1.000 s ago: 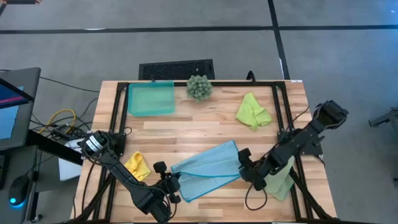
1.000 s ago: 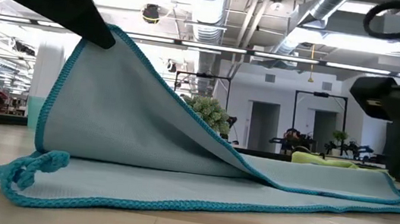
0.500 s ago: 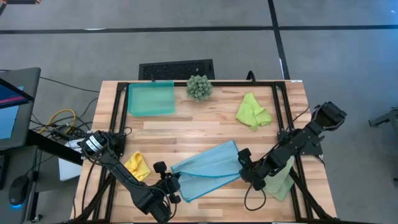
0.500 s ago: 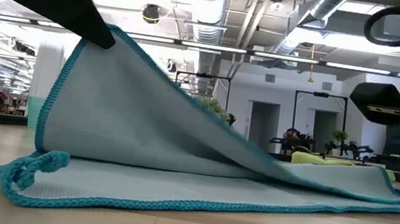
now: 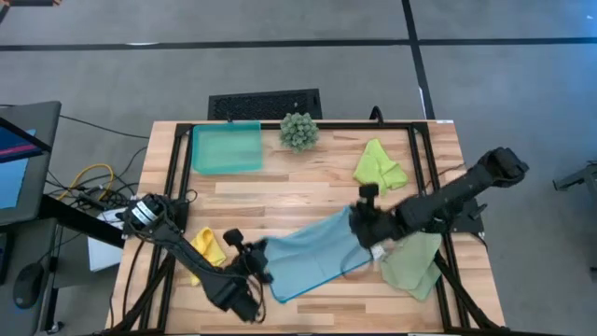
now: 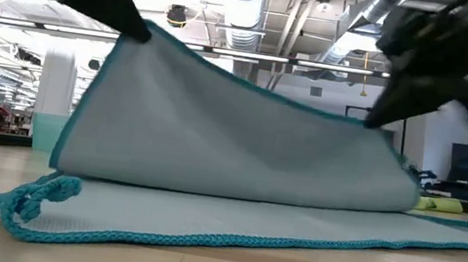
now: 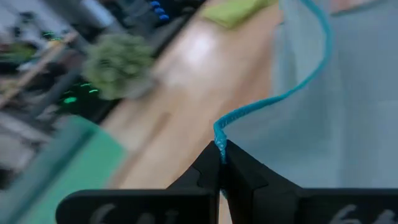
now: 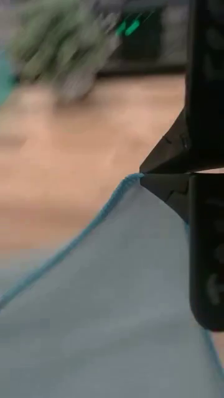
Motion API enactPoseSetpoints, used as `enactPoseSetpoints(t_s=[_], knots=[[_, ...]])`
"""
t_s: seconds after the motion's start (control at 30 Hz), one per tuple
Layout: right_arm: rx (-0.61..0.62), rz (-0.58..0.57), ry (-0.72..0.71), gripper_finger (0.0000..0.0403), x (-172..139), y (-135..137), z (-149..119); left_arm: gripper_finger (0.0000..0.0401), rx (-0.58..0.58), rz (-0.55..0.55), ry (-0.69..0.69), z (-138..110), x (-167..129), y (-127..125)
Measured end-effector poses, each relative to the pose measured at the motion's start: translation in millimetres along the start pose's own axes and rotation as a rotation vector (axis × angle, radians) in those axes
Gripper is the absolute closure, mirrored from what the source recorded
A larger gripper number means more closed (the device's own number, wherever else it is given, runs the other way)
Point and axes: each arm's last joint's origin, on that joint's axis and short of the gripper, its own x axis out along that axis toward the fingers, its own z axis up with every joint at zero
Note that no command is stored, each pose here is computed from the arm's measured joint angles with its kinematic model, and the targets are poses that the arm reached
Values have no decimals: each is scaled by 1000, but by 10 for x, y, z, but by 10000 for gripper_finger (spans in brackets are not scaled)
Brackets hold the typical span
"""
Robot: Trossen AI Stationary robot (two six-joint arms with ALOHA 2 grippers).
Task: Fold microfiber towels
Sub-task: Fold the blue microfiber cloth
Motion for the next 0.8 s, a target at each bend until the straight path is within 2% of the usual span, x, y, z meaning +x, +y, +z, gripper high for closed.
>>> enactPoseSetpoints(t_s=[0.23, 0.33, 0.47, 0.6, 0.7, 0.8], knots=[[171, -307, 54, 394, 475, -530, -69, 401, 34, 236, -131, 25, 397, 367], [220, -367, 22, 389, 517, -745, -53, 401, 26, 283, -177, 32, 577, 541], [243, -330, -8, 391, 532, -895, -74, 401, 14, 335, -186, 31, 690, 844], [225, -240, 34, 392, 516, -855, -155, 401, -3, 336, -247, -33, 653, 1088], [193, -204, 48, 390, 526, -736, -219, 401, -35, 326, -234, -180, 648, 1163], [178, -187, 29, 390, 536, -635, -257, 401, -79, 303, -218, -356, 675, 1108]])
